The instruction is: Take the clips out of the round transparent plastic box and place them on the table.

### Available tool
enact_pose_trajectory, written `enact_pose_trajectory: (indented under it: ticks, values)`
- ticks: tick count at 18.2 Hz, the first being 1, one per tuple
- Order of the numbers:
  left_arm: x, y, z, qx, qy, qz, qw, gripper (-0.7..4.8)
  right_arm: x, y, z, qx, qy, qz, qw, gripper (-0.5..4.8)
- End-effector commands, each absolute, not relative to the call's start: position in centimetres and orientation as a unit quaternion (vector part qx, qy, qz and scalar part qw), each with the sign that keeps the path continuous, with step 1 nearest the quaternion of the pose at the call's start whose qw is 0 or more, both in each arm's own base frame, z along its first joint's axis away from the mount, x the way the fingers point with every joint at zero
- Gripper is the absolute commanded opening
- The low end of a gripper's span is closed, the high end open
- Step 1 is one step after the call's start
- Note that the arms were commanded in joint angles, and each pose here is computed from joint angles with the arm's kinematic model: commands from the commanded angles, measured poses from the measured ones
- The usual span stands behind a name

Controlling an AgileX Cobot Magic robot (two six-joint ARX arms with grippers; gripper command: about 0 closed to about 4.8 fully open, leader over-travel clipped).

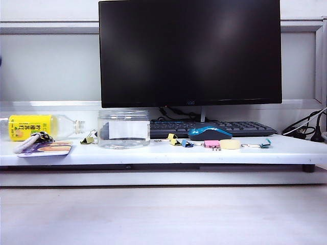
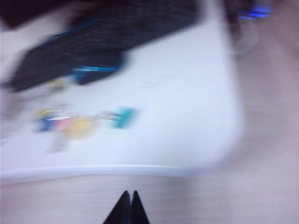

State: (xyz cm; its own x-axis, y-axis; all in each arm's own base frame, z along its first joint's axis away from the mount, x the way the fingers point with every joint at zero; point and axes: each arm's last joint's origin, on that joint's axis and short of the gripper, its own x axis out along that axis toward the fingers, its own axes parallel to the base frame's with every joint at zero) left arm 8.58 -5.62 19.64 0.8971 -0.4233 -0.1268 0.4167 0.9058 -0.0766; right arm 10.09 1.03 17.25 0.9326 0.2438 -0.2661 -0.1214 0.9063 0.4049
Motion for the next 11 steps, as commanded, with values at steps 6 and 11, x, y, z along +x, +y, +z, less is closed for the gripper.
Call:
enact_pose_trajectory:
  ticks: [6,11]
  values:
    - [8.8,-5.6,18.4,0.015,0.074,-0.204,0.976,-0.06,10.2,0.5,14.3,0.173,0.18,-0.006,0.968,-0.08]
    - [8.7,-5.9,17.2,0.019,0.091,-0.246,0.965,-0.06,10.2,0.7,13.6,0.142,0.193,0.043,0.97,-0.08]
